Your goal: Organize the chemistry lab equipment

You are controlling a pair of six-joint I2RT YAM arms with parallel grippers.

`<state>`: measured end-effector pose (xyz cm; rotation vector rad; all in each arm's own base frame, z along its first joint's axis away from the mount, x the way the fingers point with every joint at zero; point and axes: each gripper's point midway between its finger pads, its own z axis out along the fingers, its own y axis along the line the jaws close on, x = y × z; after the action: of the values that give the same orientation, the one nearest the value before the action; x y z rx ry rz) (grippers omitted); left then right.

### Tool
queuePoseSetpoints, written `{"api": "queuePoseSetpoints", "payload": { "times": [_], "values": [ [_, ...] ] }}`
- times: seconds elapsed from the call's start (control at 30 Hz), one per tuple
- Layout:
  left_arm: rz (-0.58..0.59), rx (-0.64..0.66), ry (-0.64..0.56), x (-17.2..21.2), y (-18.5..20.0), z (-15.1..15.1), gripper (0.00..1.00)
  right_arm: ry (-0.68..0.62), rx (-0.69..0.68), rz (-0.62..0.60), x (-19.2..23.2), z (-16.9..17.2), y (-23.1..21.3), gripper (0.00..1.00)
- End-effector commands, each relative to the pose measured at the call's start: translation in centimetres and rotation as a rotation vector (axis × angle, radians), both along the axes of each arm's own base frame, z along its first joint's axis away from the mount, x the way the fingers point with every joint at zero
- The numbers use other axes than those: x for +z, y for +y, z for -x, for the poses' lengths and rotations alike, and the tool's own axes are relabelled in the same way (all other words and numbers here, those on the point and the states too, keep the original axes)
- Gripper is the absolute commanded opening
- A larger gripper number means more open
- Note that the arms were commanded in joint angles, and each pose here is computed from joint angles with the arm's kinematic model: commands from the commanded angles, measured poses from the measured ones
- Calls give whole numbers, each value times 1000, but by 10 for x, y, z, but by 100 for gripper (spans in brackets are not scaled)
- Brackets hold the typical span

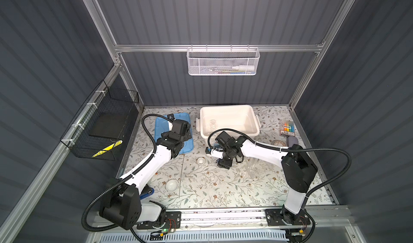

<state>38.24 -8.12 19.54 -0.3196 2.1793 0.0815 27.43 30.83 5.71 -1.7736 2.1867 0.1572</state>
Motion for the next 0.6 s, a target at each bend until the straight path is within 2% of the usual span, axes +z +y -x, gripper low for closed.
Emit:
{"api": "queuePoseSetpoints", "payload": {
  "times": [0.0, 0.37, 0.57],
  "values": [
    [6, 15, -4, 1, 6, 5, 100, -31, -9, 40, 0, -10, 1, 71],
    [6, 14, 1, -1, 7, 6, 100, 27, -33, 42, -17, -10, 6, 69],
    [8, 13, 2, -1, 7, 8, 100, 53, -48, 35, -20, -7, 5, 62]
  ]
}}
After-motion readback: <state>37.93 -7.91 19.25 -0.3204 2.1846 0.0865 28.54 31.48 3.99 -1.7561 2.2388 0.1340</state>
